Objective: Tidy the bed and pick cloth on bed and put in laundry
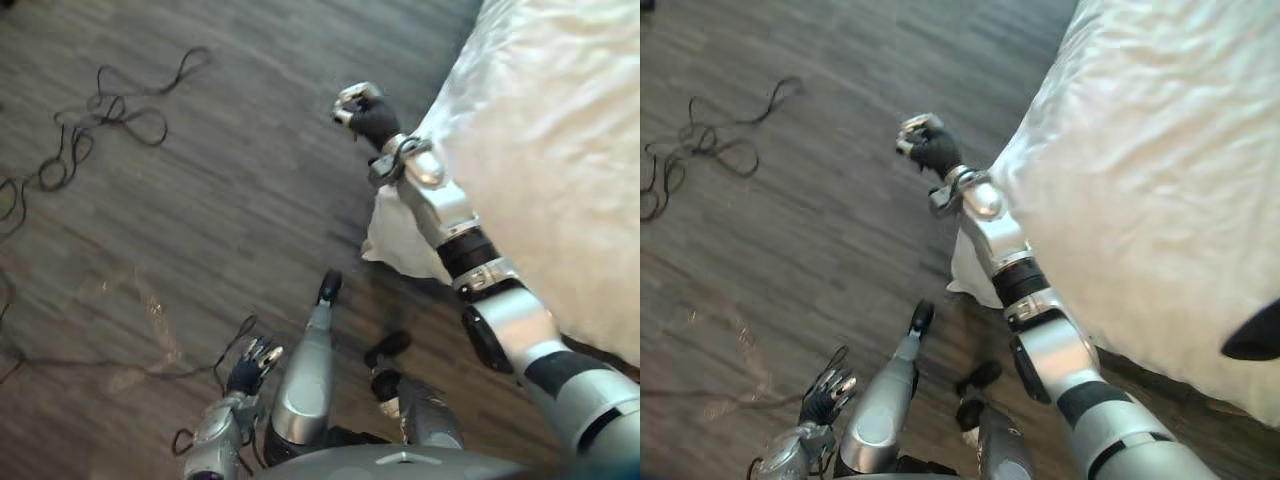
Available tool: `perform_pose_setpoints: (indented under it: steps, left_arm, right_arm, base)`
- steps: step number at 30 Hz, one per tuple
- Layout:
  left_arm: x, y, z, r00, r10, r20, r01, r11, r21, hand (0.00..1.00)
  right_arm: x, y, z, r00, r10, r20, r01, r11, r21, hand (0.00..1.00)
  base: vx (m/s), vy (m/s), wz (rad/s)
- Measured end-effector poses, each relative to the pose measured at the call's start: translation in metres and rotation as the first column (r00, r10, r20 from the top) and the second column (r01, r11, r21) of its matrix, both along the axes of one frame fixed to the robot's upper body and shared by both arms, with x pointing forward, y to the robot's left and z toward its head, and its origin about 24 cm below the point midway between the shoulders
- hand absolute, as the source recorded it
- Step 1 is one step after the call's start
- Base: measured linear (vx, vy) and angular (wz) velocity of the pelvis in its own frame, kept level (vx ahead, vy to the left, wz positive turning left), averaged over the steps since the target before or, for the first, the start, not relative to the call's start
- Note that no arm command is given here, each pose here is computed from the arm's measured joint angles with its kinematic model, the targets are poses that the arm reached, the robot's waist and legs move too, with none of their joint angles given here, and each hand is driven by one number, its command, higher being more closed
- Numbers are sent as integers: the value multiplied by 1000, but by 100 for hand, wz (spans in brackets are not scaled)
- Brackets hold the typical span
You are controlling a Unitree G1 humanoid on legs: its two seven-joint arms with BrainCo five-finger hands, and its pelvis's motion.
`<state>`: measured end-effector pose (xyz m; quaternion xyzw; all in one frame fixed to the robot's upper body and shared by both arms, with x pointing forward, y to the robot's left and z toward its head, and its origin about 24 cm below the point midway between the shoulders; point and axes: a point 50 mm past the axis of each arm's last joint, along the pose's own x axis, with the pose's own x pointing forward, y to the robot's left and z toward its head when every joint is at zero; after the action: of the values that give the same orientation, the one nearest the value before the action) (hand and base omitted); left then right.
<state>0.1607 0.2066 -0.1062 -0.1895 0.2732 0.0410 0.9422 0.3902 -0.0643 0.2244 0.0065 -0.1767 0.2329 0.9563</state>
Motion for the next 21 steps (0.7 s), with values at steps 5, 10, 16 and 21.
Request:
perform_pose_setpoints:
  steps: [5,10,16,21]
  left_arm:
    - [37,-19,20,983,-68,169,76,996,-41,0]
    - [67,-38,36,960,-48,277,78,992,-96,0]
    - [91,-66,53,932,47,360,41,972,-232,0]
    - [85,-56,44,943,154,295,-75,962,-264,0]
  right_arm:
    - [10,-51,25,970,-236,51,231,968,94,100]
    - [11,-78,33,932,-360,25,349,917,193,100]
    - [12,-49,-9,949,-260,-180,297,929,220,100]
    - [-22,-16,-122,882,-63,-467,244,909,338,100]
  base:
    - [29,23,3]
    - [-13,22,-25]
    - [-22,-22,-13]
    - [-14,-12,-24]
